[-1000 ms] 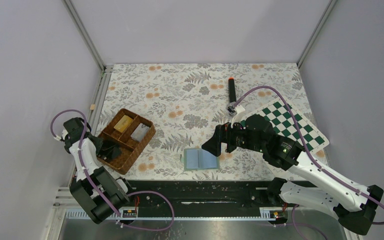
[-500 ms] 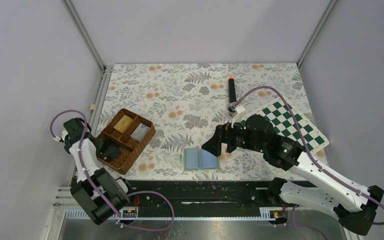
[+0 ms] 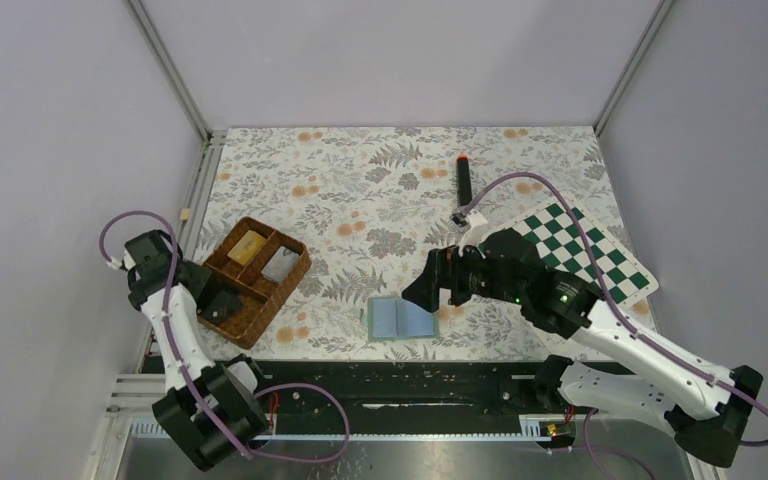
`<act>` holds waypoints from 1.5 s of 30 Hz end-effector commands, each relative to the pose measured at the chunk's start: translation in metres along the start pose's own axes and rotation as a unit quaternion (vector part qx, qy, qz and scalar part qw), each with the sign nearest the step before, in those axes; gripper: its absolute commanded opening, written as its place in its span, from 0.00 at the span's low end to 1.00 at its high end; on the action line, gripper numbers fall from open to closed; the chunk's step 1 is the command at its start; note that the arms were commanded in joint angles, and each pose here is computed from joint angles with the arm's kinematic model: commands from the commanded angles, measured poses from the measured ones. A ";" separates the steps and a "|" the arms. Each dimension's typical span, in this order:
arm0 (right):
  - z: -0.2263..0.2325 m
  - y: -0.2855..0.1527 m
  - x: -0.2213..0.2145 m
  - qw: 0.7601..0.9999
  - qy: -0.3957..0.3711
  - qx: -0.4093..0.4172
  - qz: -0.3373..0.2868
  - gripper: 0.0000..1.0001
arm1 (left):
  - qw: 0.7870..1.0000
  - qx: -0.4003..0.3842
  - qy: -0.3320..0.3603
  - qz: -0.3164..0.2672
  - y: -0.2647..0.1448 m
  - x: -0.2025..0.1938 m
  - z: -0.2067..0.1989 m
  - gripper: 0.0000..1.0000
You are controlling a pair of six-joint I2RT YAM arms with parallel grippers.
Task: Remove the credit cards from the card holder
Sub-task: Place the credit card in the storage box, then remove the credit card from the card holder.
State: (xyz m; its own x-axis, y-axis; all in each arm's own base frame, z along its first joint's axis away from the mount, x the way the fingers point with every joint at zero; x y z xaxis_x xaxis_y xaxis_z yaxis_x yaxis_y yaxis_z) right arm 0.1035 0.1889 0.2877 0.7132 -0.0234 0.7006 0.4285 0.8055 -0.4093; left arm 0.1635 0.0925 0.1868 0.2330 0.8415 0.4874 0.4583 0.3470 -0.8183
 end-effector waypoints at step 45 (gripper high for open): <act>-0.060 0.115 -0.054 0.960 0.021 -0.260 0.098 0.74 | 0.821 -0.286 0.399 0.289 -0.024 -0.259 -0.071 0.23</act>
State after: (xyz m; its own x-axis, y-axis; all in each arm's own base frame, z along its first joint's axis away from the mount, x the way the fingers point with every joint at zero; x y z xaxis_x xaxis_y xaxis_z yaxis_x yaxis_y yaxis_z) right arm 0.1423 0.2339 0.1585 0.8720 -0.0225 0.4890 0.4277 0.5209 -0.7387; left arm 0.1580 -0.1734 0.1107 0.9483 0.1649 0.2712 0.3171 -0.5308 -0.7860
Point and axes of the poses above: each gripper's point midway between its finger pads, its own y axis out along the fingers, its own z axis along the line the jaws close on, x = y × z, the point moved 10 cm from there along -y, back along the fingers
